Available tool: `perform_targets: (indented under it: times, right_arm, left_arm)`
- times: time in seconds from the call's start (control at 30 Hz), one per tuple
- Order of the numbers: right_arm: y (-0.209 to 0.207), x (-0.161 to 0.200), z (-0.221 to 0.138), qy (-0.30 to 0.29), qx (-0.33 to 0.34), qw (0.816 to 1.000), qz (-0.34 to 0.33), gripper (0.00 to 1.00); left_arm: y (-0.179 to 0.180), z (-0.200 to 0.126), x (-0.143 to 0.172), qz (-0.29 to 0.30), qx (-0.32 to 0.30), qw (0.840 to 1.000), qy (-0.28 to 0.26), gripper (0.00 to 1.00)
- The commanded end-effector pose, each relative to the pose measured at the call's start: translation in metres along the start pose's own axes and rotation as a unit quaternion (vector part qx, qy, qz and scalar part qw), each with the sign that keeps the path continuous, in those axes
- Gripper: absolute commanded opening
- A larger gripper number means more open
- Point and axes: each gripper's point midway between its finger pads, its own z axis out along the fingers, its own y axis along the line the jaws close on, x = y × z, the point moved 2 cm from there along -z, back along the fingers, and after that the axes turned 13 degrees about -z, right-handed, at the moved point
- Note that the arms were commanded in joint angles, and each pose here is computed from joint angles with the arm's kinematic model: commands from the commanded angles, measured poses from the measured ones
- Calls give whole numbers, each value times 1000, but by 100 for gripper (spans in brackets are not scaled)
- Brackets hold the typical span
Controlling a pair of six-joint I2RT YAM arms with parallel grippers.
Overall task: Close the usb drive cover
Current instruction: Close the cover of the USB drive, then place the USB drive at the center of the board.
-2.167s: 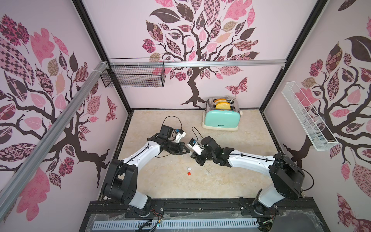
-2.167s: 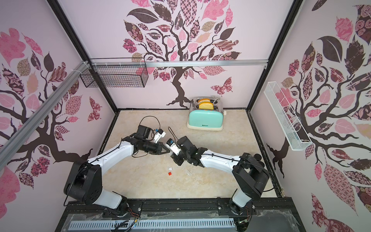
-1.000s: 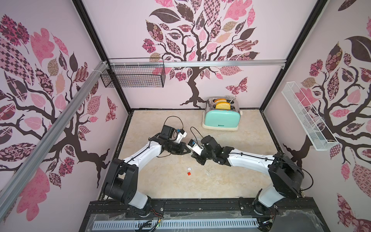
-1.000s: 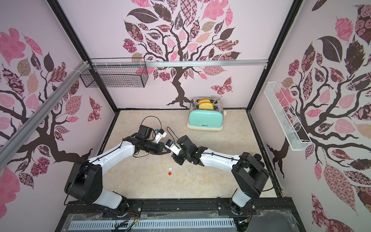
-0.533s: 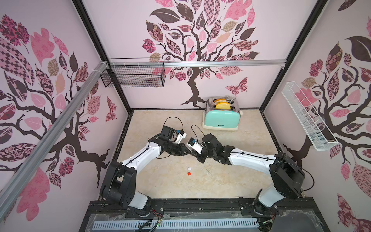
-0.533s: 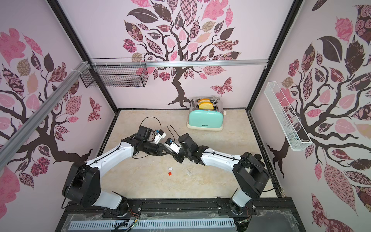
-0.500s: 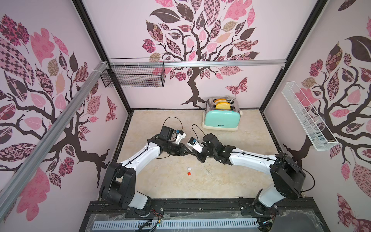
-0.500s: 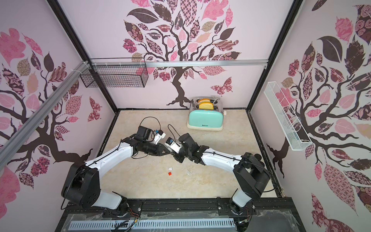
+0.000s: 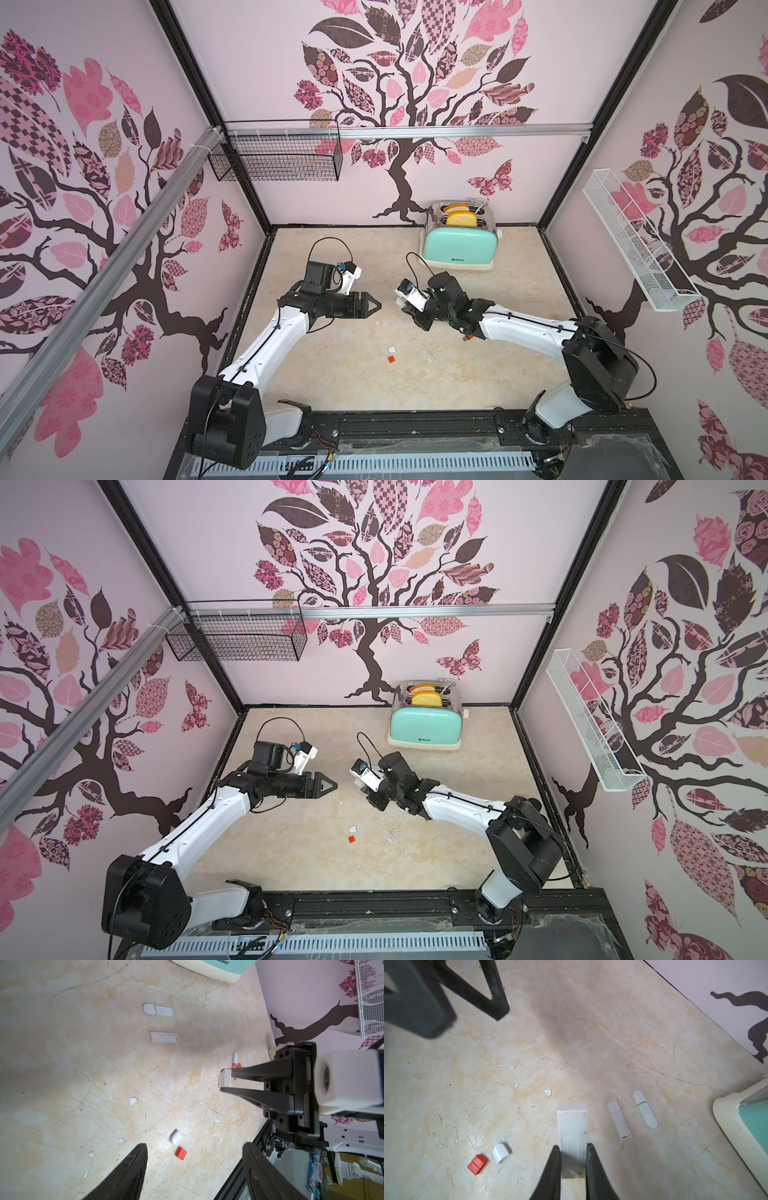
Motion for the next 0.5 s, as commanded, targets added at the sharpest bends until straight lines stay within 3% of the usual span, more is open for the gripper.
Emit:
perform_targets:
  times: [0.0, 0.47]
  right_arm:
    - [-10, 0, 0, 15, 6, 1000, -9, 0]
    - [-28, 5, 21, 99, -18, 994, -31, 0]
  left_arm:
    - [5, -15, -11, 3, -1, 999, -44, 79]
    - [28, -50, -34, 16, -60, 988, -142, 85]
